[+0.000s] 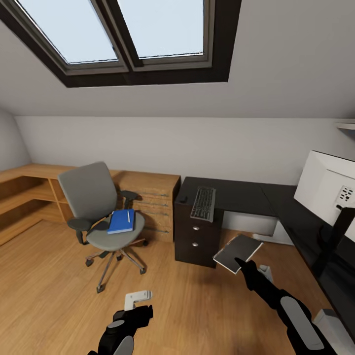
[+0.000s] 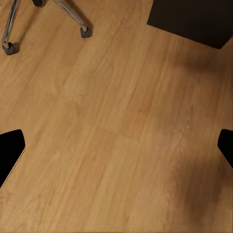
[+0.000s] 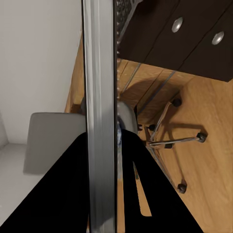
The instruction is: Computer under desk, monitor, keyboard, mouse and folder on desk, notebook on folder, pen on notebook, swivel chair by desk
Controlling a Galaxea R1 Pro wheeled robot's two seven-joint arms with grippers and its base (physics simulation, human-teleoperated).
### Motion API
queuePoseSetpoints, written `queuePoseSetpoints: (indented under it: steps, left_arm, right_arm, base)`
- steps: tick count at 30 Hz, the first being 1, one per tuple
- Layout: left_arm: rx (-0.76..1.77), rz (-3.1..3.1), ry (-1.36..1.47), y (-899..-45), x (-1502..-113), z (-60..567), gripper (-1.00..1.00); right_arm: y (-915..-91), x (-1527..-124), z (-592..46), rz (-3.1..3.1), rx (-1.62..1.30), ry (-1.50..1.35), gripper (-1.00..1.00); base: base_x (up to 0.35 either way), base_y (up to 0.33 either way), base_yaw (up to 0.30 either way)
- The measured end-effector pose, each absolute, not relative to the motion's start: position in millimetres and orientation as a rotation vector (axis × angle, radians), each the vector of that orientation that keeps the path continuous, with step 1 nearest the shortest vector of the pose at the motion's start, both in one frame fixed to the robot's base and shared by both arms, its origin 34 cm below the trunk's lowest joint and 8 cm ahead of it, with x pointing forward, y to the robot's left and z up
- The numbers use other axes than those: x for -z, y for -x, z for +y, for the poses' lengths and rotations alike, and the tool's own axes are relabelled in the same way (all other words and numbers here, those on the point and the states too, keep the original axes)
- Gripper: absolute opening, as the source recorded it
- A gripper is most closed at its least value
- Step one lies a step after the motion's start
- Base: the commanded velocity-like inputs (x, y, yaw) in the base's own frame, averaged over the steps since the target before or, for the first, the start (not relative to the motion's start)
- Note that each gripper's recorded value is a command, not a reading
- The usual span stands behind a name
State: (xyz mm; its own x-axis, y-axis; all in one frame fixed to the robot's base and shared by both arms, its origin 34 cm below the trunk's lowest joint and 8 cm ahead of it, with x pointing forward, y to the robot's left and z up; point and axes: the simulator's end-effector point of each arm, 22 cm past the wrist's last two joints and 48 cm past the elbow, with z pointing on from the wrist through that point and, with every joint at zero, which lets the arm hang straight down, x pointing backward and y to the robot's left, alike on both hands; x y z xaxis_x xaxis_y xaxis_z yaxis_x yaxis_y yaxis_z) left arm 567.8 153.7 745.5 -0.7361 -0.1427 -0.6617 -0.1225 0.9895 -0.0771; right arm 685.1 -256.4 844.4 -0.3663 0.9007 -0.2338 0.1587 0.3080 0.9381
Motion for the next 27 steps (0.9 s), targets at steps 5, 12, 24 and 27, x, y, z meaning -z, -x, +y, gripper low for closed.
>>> queuePoseSetpoints:
  steps: [5,12,24,27]
  left_arm:
    - [0.06,2.323,0.251,-579.8,-757.3,155.4,1.0]
    - [0.068,2.302,0.267,-582.6,-760.7,155.5,1.0]
    - [0.068,2.3,0.267,-582.6,-760.8,155.2,1.0]
    - [0.068,2.3,0.267,-582.6,-760.8,155.1,1.0]
  right_arm:
    - [-687.5,-853.2,-266.3,1.701,-1.136,-0.96,-1.0]
    - [-689.8,-874.3,-261.3,1.627,-1.205,-0.898,-1.0]
    - [-691.6,-882.1,-300.5,1.536,-1.176,-0.962,-1.0]
    - [-691.5,-882.8,-308.0,1.522,-1.169,-0.975,-1.0]
  base:
    - [0.307,0.182,0.0]
    - [0.307,0.176,0.0]
    - [0.318,0.031,0.0]
    - [0.322,-0.117,0.0]
